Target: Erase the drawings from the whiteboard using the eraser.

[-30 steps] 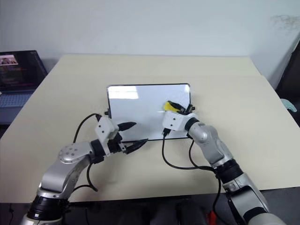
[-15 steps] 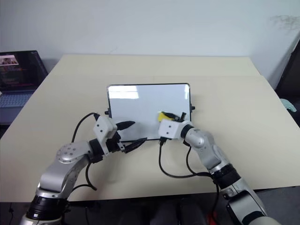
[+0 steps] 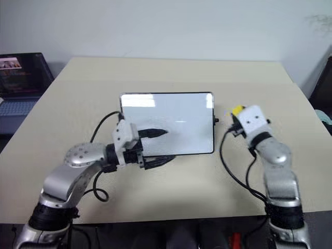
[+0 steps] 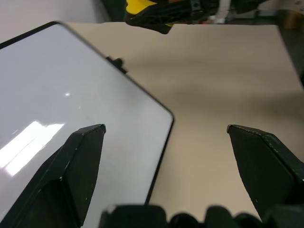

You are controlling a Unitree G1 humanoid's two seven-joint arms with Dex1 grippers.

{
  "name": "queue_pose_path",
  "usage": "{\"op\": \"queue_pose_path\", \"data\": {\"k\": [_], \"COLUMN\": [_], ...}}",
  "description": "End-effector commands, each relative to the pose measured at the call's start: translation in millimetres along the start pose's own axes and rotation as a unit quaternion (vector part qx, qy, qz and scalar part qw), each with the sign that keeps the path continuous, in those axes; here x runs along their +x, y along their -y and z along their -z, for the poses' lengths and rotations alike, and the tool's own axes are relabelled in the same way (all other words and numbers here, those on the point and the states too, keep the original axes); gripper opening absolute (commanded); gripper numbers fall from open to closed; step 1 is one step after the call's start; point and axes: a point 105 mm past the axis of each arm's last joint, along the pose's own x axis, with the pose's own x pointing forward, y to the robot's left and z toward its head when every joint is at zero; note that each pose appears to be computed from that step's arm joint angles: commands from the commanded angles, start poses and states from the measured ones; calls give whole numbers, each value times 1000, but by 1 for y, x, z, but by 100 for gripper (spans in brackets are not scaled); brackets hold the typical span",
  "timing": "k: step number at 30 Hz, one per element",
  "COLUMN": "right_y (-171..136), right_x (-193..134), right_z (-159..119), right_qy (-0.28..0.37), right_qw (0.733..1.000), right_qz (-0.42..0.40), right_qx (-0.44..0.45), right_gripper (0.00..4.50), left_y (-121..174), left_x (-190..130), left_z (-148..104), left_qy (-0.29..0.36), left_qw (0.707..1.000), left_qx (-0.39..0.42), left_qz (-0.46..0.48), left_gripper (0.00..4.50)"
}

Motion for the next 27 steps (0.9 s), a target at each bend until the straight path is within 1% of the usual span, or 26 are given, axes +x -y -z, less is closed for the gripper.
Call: {"op": "queue_pose_path", "data": {"k": [1, 6, 8, 13, 20, 27], "right_y": [3, -4, -7, -22, -17, -13], "right_x": [-11, -16, -16, -18, -13, -8], "right_z": [20, 53, 56, 69, 75, 80], "right_qy": [-42, -106, -115, -149, -155, -159], "right_qw": [999, 989, 988, 975, 970, 969], "right_qz": [14, 24, 20, 1, 29, 36], "right_qx": [30, 96, 105, 163, 184, 188], "right_gripper": [130, 130, 130, 130, 130, 130], "left_y": [6, 9, 11, 21, 22, 21], "left_x": [16, 44, 49, 62, 68, 69], "left_z": [-11, -18, -18, -12, -13, -14], "left_qy": [10, 25, 25, 15, 18, 24], "left_qw": [999, 995, 994, 989, 987, 989], "left_qx": [26, 41, 43, 58, 80, 81], "left_qz": [44, 83, 95, 134, 135, 126], "left_gripper": [450, 450, 450, 450, 450, 450]}}
